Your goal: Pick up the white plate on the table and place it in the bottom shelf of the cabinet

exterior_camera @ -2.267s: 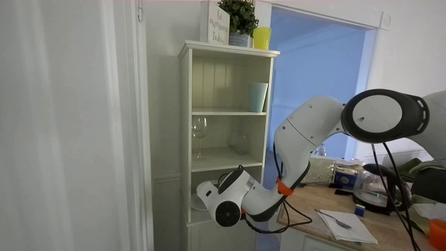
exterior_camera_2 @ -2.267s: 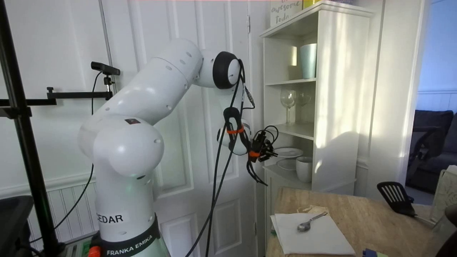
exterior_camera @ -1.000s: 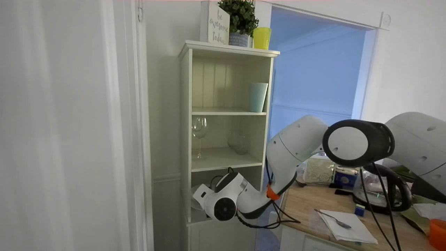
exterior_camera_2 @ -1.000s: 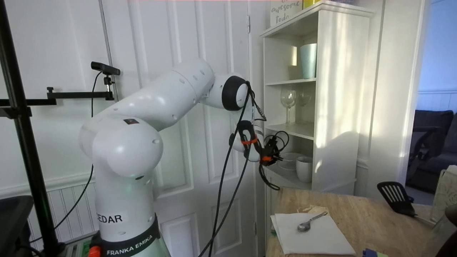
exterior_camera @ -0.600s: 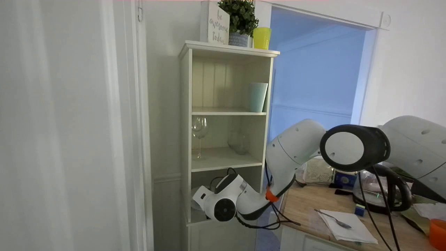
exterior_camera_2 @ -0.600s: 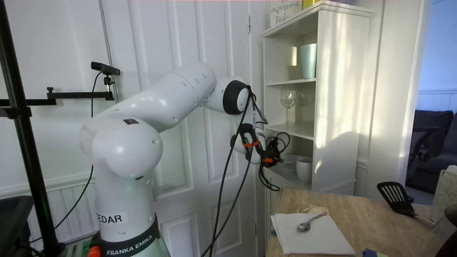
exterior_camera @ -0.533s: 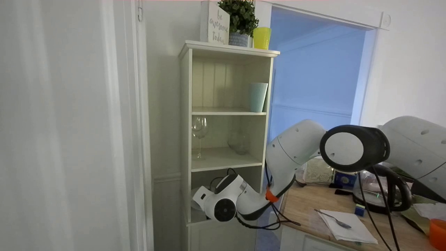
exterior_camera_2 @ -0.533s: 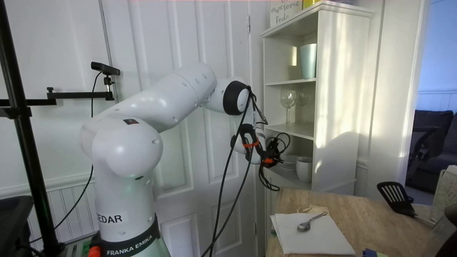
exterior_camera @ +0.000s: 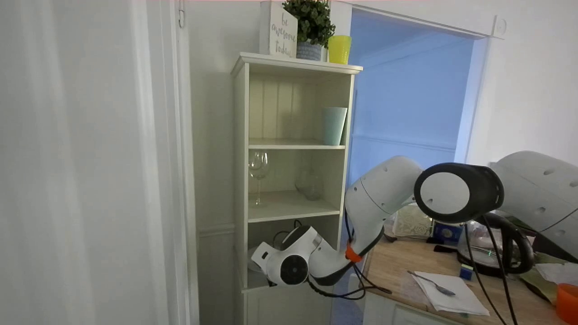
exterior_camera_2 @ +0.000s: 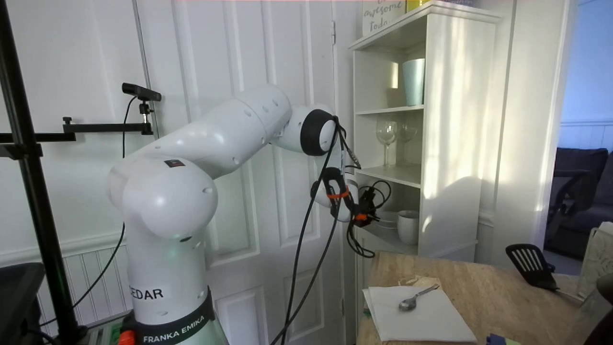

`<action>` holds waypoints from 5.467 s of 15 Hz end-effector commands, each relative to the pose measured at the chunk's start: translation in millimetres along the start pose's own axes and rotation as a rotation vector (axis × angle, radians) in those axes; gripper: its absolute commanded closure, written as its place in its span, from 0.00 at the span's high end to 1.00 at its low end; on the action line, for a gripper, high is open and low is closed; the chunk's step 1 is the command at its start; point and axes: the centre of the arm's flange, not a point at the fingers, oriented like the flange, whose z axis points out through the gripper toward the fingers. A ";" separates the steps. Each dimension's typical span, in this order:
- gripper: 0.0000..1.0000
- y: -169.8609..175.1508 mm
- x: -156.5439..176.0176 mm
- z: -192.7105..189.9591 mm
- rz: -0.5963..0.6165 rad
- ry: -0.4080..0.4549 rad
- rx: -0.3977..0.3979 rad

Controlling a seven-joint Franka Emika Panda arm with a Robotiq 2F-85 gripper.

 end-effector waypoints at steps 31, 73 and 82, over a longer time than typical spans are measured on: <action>0.47 21.5 2.5 25.0 0.017 0.011 0.037; 0.68 65.4 4.3 17.9 -0.008 -0.142 0.278; 0.66 60.9 5.3 11.8 0.003 -0.140 0.298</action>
